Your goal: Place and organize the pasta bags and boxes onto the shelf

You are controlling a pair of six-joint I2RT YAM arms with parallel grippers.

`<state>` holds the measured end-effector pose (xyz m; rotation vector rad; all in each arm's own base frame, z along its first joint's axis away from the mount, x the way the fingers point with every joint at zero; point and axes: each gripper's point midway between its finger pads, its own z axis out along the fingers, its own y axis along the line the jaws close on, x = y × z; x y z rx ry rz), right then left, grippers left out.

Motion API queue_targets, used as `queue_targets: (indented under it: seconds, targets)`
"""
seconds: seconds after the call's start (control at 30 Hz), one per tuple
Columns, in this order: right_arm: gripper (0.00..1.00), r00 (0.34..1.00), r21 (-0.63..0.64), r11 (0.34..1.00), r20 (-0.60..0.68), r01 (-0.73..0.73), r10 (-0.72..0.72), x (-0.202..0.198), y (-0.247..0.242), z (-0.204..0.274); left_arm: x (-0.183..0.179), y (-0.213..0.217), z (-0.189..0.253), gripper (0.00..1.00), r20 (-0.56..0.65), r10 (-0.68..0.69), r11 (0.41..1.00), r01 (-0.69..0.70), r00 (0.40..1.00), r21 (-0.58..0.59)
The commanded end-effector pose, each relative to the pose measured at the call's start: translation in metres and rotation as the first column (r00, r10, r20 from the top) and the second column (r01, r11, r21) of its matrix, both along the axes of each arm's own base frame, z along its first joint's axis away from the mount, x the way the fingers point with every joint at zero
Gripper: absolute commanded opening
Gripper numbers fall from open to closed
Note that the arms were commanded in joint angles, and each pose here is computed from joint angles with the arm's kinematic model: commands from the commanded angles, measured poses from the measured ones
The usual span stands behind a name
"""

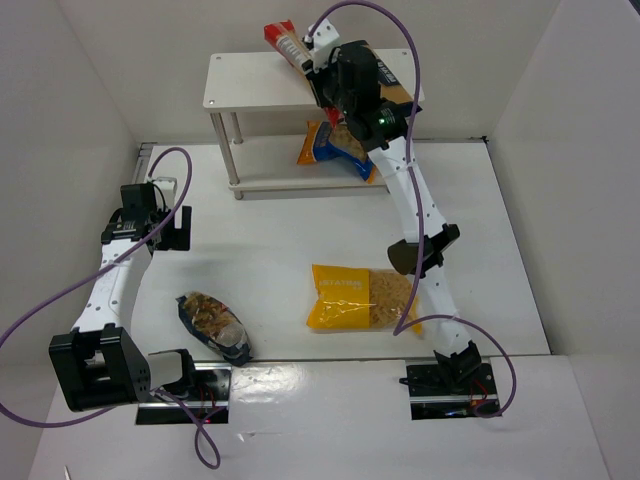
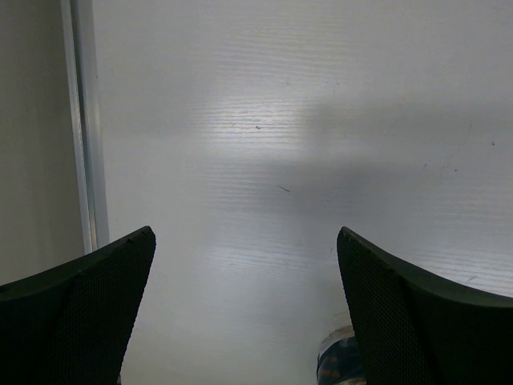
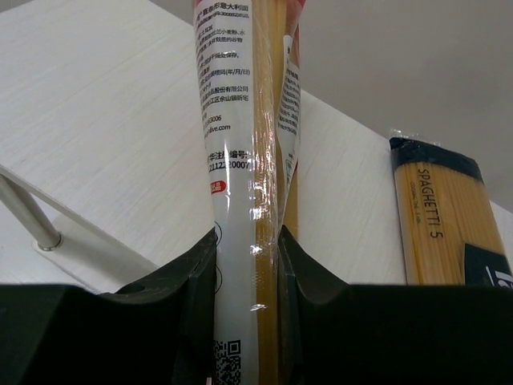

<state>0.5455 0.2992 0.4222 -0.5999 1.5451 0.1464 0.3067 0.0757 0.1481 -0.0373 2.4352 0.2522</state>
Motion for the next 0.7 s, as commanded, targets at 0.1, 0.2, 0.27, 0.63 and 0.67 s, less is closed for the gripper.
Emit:
queue_targets:
  seconds: [0.1,0.2,0.27,0.63,0.67]
  targets:
    - [0.0,0.951,0.144,0.989,0.307,-0.017,-0.028,-0.009,-0.004,0.099,0.002,0.0,-0.002,1.0,0.009,0.011,1.0,-0.011,1.0,-0.017]
    - [0.0,0.949,0.132,0.991,0.313,0.004,-0.046,-0.001,-0.004,0.093,0.002,0.0,-0.002,1.0,0.009,0.011,1.0,-0.011,1.0,-0.017]
    - [0.0,0.946,0.126,0.992,0.322,0.006,-0.047,0.003,-0.002,0.089,0.002,0.0,-0.002,1.0,0.009,0.011,1.0,-0.011,1.0,-0.017]
    - [0.22,0.935,0.099,0.993,0.342,0.067,-0.097,0.024,-0.002,0.071,0.002,-0.002,-0.002,1.0,0.011,0.005,1.0,-0.005,1.0,-0.023]
    - [0.3,0.934,0.101,0.992,0.34,0.076,-0.106,0.025,-0.004,0.071,0.002,-0.002,-0.002,1.0,0.011,0.005,1.0,-0.005,1.0,-0.023]
